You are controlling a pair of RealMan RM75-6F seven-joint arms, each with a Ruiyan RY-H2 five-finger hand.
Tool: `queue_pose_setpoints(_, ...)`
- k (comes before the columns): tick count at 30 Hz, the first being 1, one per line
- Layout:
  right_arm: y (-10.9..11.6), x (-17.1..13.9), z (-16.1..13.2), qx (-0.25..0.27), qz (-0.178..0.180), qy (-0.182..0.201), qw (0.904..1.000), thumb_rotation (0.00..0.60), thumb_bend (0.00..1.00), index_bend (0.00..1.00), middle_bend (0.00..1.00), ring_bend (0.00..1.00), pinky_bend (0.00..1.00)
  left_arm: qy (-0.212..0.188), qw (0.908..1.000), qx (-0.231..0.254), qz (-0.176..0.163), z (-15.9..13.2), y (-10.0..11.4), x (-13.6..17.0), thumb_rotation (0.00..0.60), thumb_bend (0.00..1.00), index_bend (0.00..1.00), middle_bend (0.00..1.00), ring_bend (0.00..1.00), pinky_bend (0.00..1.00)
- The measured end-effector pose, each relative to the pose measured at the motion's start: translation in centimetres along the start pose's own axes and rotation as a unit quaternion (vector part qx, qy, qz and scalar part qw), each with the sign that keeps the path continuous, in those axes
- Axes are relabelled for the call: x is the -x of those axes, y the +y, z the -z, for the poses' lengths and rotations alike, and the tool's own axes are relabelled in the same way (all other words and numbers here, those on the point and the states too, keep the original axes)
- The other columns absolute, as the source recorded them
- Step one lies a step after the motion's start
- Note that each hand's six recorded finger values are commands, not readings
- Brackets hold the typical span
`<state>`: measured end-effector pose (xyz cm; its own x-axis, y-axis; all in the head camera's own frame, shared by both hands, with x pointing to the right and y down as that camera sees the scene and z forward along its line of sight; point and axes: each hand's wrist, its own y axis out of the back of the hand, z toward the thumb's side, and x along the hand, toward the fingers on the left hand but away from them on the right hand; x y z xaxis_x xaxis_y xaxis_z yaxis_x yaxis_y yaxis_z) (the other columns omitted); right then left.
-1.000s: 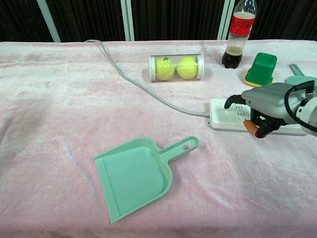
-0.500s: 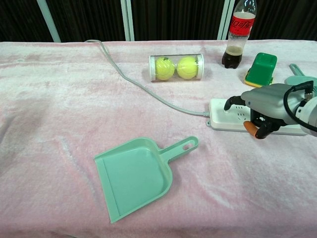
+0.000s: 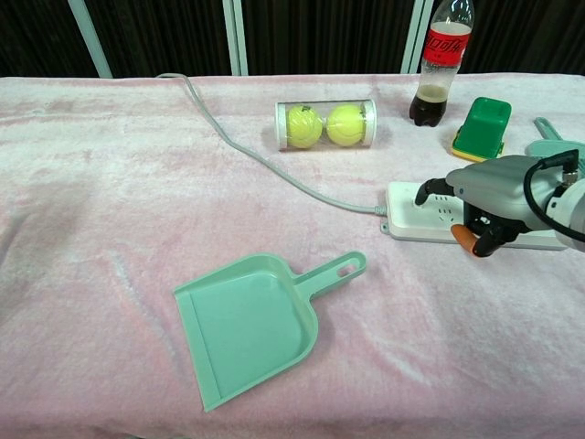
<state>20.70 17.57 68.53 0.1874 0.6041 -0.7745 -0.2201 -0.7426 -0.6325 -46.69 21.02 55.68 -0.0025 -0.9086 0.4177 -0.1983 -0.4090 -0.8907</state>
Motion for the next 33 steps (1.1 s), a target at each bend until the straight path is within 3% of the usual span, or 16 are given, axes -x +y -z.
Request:
queue_pose_setpoints(9,-0.4,0.1,0.0,-0.005,-0.008,0.0,1.0,0.6,0.6,0.19,0.95,1.0,1.0,0.0,1.0,0.0,0.0,0.0,0.0,0.0,0.6,0.26,0.19,0.08,0.02,0.0)
queue_pose_setpoints(17,-0.8,0.2,0.0,-0.015,-0.017,-0.002,0.9997,0.6,0.6,0.4,0.95,1.0,1.0,0.0,1.0,0.001,-0.001,0.0,0.0,0.0,0.6,0.26,0.19,0.08,0.02,0.0)
queue_pose_setpoints(20,-1.1,0.2,0.0,-0.021,-0.024,-0.003,0.9995,0.6,0.6,0.41,0.95,1.0,1.0,0.0,1.0,0.0,0.0,0.0,0.0,0.0,0.6,0.26,0.19,0.08,0.02,0.0)
queue_pose_setpoints(23,-1.2,0.3,0.0,-0.024,-0.031,-0.005,0.9992,0.6,0.6,0.35,0.95,1.0,1.0,0.0,1.0,0.001,-0.001,0.0,0.0,0.0,0.6,0.26,0.19,0.08,0.02,0.0)
queue_pose_setpoints(26,-0.9,0.3,-0.1,-0.02,-0.024,-0.004,0.9995,0.6,0.6,0.22,0.95,1.0,1.0,0.0,1.0,0.001,-0.001,0.0,0.0,0.0,0.6,0.26,0.19,0.08,0.02,0.0)
queue_pose_setpoints(30,0.3,0.3,-0.4,-0.012,0.003,-0.001,0.9999,0.6,0.6,0.1,0.95,1.0,1.0,0.001,1.0,0.001,-0.001,0.1,0.1,0.0,0.6,0.26,0.19,0.08,0.02,0.0)
queue_pose_setpoints(33,1.3,0.2,-0.5,-0.003,0.028,0.002,0.9996,0.6,0.59,0.07,0.94,1.0,1.0,0.002,1.0,0.001,-0.001,0.1,0.1,-0.1,0.6,0.26,0.19,0.08,0.02,0.0)
